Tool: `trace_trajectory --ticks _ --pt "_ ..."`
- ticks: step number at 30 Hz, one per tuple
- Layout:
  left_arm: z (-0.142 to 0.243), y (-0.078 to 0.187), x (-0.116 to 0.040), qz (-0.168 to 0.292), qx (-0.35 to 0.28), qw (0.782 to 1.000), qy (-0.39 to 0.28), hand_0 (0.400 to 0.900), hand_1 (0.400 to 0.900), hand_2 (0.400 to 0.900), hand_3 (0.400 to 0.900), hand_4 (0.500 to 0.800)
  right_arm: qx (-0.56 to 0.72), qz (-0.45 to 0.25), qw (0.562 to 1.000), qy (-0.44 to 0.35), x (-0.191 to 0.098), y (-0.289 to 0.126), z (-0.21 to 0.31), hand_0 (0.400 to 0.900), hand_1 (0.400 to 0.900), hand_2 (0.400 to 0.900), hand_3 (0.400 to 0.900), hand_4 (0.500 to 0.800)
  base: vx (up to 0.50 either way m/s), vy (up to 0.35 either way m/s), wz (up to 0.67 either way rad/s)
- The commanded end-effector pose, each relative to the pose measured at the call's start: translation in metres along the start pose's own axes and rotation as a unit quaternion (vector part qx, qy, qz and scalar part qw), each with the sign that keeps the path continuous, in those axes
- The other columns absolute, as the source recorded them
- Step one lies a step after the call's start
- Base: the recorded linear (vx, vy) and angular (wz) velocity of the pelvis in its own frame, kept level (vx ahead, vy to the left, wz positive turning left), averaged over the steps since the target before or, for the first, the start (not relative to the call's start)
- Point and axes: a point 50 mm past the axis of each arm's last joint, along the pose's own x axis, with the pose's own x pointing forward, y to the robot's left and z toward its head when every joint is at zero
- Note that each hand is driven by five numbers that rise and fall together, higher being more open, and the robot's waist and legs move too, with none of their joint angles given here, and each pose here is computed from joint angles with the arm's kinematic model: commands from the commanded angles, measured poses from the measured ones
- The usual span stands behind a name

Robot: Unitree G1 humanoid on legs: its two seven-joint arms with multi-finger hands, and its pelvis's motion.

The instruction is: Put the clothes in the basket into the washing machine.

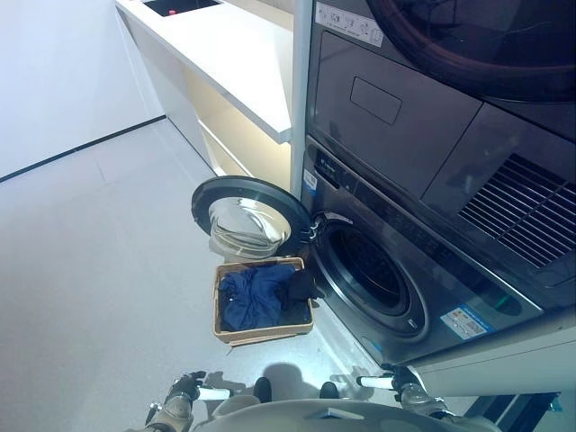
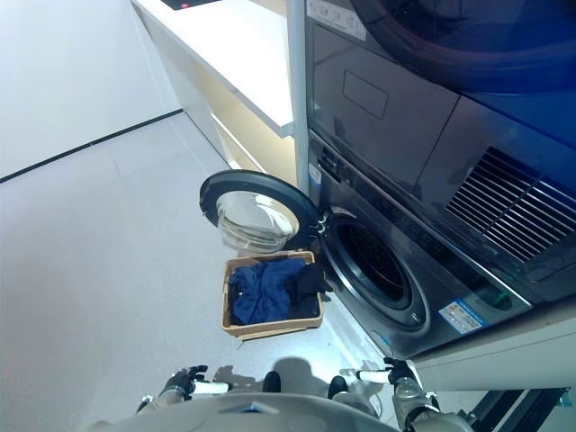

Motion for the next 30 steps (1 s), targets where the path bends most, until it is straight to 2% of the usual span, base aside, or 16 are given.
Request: trace_trajectory --ticks 1,16,20,25,30 --pt "0.011 0.005 0.003 0.010 0.004 1.000 -0.004 0.900 0.900 0.900 0.900 0.800 0.008 -0.017 0.998 -0.053 0.002 -0.003 0.035 0.900 0.900 0.900 0.900 0.800 0.000 0.000 0.00" --pt "0.010 0.004 0.002 0.008 0.003 1.000 -0.002 0.900 0.900 0.900 0.900 0.800 0.001 -0.012 0.998 -0.065 0.002 0.000 0.042 0.900 0.900 0.900 0.900 0.800 0.000 0.000 0.00" --pt "0.012 0.004 0.003 0.010 0.002 1.000 -0.007 0.900 0.900 0.900 0.900 0.800 -0.030 -0.013 0.995 -0.089 0.002 0.000 0.052 0.900 0.900 0.900 0.900 0.800 -0.014 0.004 0.00" --pt "0.032 0.009 0.004 0.028 0.001 0.998 -0.047 0.900 0.900 0.900 0.900 0.800 -0.113 -0.056 0.970 -0.207 -0.006 -0.012 0.120 0.900 0.900 0.900 0.900 0.800 -0.146 0.015 -0.03" --pt "0.068 0.016 0.004 0.048 -0.001 0.993 -0.108 0.900 0.900 0.900 0.900 0.800 -0.208 -0.117 0.911 -0.337 -0.035 -0.017 0.217 0.900 0.900 0.900 0.900 0.800 -0.236 -0.006 0.09"
